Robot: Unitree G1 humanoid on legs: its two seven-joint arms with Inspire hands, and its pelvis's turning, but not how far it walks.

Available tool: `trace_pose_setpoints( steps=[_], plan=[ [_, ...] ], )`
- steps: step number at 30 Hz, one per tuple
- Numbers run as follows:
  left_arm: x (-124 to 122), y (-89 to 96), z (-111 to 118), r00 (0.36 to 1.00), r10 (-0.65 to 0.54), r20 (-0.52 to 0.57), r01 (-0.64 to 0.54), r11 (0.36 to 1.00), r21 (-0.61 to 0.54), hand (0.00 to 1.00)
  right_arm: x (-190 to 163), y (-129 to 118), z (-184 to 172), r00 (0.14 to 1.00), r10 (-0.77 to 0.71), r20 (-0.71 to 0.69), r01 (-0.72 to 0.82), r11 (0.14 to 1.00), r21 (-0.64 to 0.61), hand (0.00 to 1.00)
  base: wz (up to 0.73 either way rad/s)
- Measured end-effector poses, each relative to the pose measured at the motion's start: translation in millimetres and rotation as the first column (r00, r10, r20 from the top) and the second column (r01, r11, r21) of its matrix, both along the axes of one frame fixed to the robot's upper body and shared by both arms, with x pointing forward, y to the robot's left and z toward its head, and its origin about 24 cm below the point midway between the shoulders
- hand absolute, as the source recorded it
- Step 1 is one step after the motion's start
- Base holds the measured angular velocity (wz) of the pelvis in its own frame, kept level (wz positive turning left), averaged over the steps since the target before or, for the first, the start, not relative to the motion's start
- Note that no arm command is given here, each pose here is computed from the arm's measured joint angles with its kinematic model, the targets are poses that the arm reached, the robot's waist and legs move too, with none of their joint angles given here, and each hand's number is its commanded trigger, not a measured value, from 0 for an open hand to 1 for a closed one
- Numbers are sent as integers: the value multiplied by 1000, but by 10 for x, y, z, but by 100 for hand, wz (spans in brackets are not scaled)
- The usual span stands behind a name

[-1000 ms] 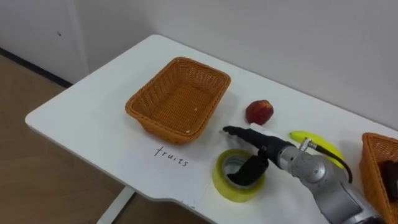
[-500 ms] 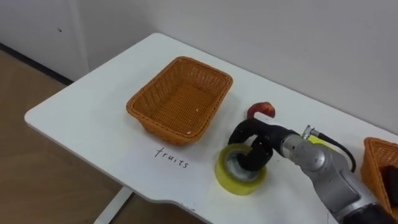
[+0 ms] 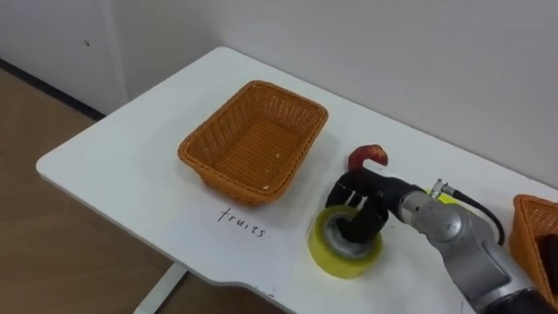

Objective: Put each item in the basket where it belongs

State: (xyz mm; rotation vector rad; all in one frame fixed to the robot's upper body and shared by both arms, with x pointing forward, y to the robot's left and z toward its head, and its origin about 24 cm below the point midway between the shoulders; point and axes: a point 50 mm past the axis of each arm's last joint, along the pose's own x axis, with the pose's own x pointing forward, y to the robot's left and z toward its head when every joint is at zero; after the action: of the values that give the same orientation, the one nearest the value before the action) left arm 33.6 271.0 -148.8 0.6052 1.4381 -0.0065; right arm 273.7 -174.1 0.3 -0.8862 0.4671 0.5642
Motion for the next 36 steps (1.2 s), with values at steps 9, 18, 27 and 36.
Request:
trace_pose_setpoints(
  steps=[9, 18, 27, 36],
  plan=[
    [-53, 4, -20, 1000, 26, -4, -26, 1000, -9, 0, -50, -20, 99, 999, 33, 4, -33, 999, 22, 100, -8],
    [-112, 123, 20, 994, 101, 37, -101, 995, 5, 0, -119, -361, 453, 995, 32, 98, -20, 992, -122, 100, -17],
    [-176, 115, 30, 994, 89, 57, -88, 996, -4, 0, -71, -684, 751, 967, -99, 234, 126, 987, -103, 100, -9],
    [-168, 165, 49, 993, 96, 75, -97, 995, 17, 0, -62, -773, 864, 936, -161, 314, 189, 980, -60, 100, -11]
  ],
)
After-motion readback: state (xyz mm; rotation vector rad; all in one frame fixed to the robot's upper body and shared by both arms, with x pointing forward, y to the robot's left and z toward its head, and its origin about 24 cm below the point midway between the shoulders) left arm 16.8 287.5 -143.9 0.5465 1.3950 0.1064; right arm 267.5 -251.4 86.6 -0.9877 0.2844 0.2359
